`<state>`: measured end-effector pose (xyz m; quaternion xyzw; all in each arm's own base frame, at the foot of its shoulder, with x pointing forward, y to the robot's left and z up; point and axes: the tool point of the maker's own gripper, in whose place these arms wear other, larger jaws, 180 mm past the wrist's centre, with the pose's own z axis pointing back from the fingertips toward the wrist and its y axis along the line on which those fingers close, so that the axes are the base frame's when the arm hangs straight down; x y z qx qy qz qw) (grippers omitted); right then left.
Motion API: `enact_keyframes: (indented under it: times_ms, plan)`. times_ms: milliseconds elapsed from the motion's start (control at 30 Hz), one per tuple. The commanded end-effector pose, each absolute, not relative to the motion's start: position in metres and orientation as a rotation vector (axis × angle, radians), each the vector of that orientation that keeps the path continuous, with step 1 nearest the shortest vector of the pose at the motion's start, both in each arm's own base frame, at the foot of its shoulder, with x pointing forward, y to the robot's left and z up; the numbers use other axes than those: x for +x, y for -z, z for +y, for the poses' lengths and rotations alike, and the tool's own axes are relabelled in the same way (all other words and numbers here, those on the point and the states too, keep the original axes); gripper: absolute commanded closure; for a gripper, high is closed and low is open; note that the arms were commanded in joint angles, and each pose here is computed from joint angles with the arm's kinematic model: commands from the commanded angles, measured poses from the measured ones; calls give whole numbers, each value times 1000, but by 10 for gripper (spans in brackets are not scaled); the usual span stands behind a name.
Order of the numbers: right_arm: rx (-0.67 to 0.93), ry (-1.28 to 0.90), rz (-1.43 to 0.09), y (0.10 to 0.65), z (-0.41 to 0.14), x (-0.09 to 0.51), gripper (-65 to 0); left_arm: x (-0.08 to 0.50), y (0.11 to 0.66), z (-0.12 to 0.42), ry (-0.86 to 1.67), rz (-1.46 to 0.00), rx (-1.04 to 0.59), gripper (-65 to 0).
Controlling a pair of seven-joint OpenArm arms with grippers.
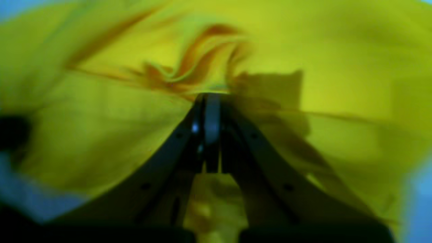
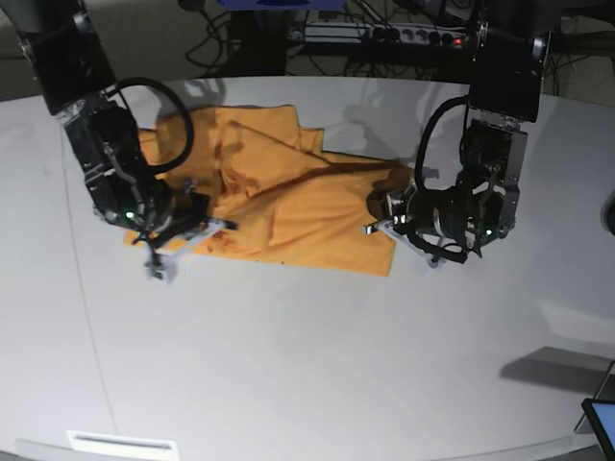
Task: Fold the T-shirt properly
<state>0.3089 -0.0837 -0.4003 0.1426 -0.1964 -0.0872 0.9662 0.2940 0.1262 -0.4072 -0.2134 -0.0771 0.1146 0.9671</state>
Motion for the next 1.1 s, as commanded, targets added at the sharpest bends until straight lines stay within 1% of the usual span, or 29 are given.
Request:
enact_keyframes:
  times_ms: [0, 167, 267, 400, 700, 867, 1067]
  plan:
    - [292, 173, -435, 386, -84, 318, 0, 295, 409, 144, -237, -162, -360, 0]
    - [340, 195, -467, 359, -86, 325, 0, 295, 409, 144, -237, -162, -360, 0]
    - [390, 166, -503, 335, -75, 324, 0, 295, 409, 144, -239, -161, -360, 0]
    - [514, 113, -506, 305, -32, 314, 0, 295, 409, 144, -237, -162, -360, 0]
    - [744, -5, -449, 274, 75, 290, 0, 294, 409, 142, -234, -160, -363, 0]
    - [755, -26, -389, 285, 97, 283, 0, 294, 409, 141, -234, -159, -364, 0]
    - [695, 17, -362, 315, 93, 291, 0, 294, 409, 140, -231, -159, -364, 0]
